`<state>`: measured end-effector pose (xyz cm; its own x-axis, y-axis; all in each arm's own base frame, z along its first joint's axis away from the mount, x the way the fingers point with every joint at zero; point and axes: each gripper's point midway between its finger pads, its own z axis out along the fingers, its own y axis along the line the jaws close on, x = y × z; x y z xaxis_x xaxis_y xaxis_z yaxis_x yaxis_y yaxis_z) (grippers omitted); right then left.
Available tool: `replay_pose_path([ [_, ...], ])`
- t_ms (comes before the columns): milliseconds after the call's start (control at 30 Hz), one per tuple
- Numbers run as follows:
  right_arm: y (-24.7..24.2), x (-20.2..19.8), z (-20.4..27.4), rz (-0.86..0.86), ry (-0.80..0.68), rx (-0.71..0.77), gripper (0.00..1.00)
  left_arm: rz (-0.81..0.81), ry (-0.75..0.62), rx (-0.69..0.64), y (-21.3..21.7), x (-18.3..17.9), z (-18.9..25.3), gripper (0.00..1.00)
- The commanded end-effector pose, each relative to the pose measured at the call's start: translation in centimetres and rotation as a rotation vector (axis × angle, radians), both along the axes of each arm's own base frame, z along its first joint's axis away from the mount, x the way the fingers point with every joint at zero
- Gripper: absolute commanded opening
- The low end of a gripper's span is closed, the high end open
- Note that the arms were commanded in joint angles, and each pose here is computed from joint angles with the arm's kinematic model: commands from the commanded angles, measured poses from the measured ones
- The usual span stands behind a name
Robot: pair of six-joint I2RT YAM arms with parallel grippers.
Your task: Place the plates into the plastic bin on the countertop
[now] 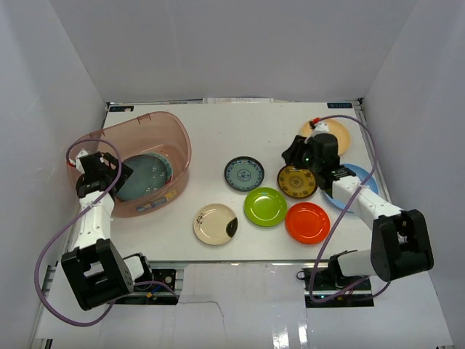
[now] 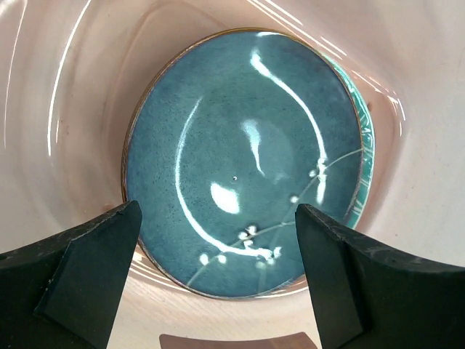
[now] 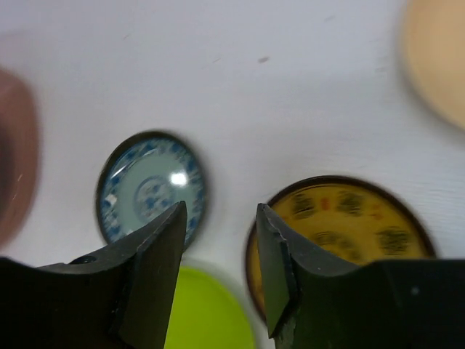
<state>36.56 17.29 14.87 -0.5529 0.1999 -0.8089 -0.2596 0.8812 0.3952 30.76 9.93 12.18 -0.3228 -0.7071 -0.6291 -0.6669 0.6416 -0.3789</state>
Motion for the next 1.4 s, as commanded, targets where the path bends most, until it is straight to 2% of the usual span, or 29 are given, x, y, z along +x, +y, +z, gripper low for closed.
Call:
replay_pose_path([
  [0, -7.3, 4.4, 1.8, -0.281, -0.053, -0.031, 0.48, 0.015, 0.003, 0.092, 0.8, 0.0, 0.6, 0.98],
  [67, -11.7, 6.4, 1.1, -0.422, -0.038, -0.061, 0.48, 0.042, 0.023, 0.137, 1.3, -0.1, 0.6, 0.98],
  [200, -17.3, 8.7, -0.3, -0.592, -0.002, -0.087, 0.63, 0.054, 0.02, 0.171, 1.2, -0.1, 1.1, 0.98],
  [233, -19.6, 9.1, -1.6, -0.649, 0.026, -0.101, 0.68, 0.037, -0.013, 0.164, 0.7, 0.2, 1.9, 0.98],
  [333, -22.6, 10.3, -3.2, -0.721, 0.059, -0.122, 0.71, -0.044, -0.116, 0.163, -1.4, 1.2, 4.6, 0.98],
  [600, -26.3, 12.3, -7.2, -0.793, 0.14, -0.145, 0.72, -0.248, -0.333, 0.276, -7.2, 2.2, 13.6, 0.98],
  [733, -26.1, 14.7, -8.0, -0.764, 0.155, -0.135, 0.69, -0.42, -0.397, 0.204, -12.0, 2.2, 15.0, 0.95],
  [833, -26.1, 15.5, -10.0, -0.753, 0.204, -0.137, 0.64, -0.57, -0.397, 0.089, -17.5, 2.3, 14.4, 0.9],
  [867, -26.1, 15.8, -10.1, -0.755, 0.21, -0.132, 0.6, -0.647, -0.393, 0.052, -20.7, 1.9, 14.1, 0.89],
  [1033, -26.0, 15.8, -11.1, -0.77, 0.23, -0.105, 0.44, -0.908, -0.273, 0.009, -31.4, 1.8, 10.8, 0.89],
  [1100, -25.8, 15.9, -10.9, -0.767, 0.228, -0.084, 0.26, -1.041, -0.28, -0.013, -36.6, 0.8, 11.2, 0.88],
  [1133, -25.6, 16.2, -10.3, -0.761, 0.214, -0.062, 0.18, -1.084, -0.237, -0.006, -38.8, 1.1, 9.2, 0.88],
  [1167, -25.4, 16.3, -9.6, -0.757, 0.202, -0.05, 0.08, -1.148, -0.26, -0.011, -41.6, 0.4, 10.0, 0.88],
  [1200, -25.1, 16.7, -7.5, -0.743, 0.152, -0.022, 0.08, -1.206, -0.21, -0.004, -44.3, -0.1, 7.6, 0.87],
  [1267, -24.6, 16.9, -4.6, -0.733, 0.08, 0.023, 0.08, -1.27, -0.23, -0.028, -47.9, -0.2, 8.2, 0.87],
  [1367, -24.0, 16.7, 2.0, -0.705, -0.045, 0.081, 0.08, -1.343, -0.219, -0.032, -53.3, 0.0, 6.5, 0.84],
])
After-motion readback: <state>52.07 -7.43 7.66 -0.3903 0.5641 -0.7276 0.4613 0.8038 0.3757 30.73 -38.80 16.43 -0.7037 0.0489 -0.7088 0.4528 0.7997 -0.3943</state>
